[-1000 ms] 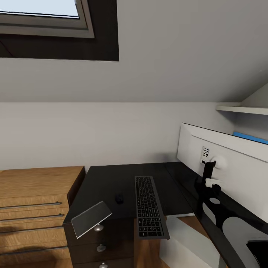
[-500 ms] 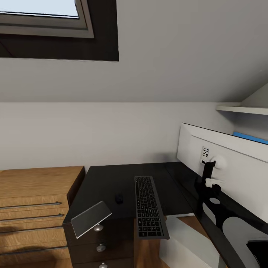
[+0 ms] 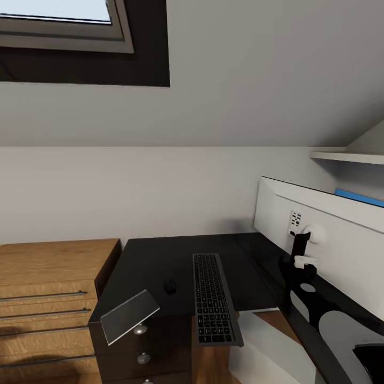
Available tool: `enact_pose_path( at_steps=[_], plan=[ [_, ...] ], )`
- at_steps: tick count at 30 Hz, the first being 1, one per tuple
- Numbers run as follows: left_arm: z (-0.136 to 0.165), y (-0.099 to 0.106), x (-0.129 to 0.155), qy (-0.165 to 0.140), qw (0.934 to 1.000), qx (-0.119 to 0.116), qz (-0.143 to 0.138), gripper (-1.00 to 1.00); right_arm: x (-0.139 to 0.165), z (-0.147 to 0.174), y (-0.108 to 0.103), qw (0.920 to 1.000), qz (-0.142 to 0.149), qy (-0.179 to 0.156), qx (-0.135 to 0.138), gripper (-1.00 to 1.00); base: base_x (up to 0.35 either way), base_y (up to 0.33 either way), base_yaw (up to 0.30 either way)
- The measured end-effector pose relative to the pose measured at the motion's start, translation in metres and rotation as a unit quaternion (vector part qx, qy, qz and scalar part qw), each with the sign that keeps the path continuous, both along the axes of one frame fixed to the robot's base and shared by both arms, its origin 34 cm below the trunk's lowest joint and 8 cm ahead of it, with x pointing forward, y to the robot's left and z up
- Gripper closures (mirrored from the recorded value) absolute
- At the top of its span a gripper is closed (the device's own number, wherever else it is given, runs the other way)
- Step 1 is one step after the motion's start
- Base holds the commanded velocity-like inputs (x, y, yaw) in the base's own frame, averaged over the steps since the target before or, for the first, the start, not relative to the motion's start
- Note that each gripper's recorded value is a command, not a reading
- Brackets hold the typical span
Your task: In the bedroom, organize the workspace by keeping the computer under the desk, ensuring the monitor is on the desk, placing the keyboard on the desk next to the monitor, placing the mouse on the desk next to the keyboard, moving the folder from the swivel chair onto the desk next to the mouse, stacking the notebook on top of the folder with the pen on top of the notebook, and positioning the swivel chair next to the desk.
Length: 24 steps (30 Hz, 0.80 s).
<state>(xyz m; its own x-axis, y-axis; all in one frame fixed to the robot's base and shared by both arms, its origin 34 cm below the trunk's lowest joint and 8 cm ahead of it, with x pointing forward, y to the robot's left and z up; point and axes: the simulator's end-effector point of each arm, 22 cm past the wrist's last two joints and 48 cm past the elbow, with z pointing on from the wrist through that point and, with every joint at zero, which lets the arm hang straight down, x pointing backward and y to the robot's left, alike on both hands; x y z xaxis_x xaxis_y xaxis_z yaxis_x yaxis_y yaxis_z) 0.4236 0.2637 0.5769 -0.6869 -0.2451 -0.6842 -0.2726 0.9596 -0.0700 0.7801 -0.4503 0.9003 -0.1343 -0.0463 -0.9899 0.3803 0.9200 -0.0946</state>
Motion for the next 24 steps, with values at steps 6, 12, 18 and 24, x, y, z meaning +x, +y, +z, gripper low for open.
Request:
enact_pose_path(
  at_steps=[6,12,18,24],
  plan=[
    [-0.0004,0.0002,-0.0004,0.001,1.0000,0.000,0.000,-1.00,0.0001,-0.0001,0.0000,1.0000,0.000,0.000,0.000,-1.00,0.007,0.000,0.000],
    [-0.0006,0.0003,-0.0006,0.001,1.0000,0.000,0.001,-1.00,-0.0004,-0.0001,-0.0015,1.0000,-0.002,0.001,0.000,-1.00,0.000,0.000,0.000],
    [-0.0007,0.0004,-0.0008,0.002,1.0000,0.001,0.001,-1.00,-0.0007,-0.0001,-0.0026,1.0000,-0.003,0.001,-0.001,1.00,0.000,0.000,0.000],
    [-0.0005,-0.0004,-0.0006,0.001,1.0000,0.000,0.001,-1.00,-0.0007,0.0006,-0.0030,1.0000,-0.003,0.001,-0.002,1.00,0.000,0.000,0.000]
  ],
)
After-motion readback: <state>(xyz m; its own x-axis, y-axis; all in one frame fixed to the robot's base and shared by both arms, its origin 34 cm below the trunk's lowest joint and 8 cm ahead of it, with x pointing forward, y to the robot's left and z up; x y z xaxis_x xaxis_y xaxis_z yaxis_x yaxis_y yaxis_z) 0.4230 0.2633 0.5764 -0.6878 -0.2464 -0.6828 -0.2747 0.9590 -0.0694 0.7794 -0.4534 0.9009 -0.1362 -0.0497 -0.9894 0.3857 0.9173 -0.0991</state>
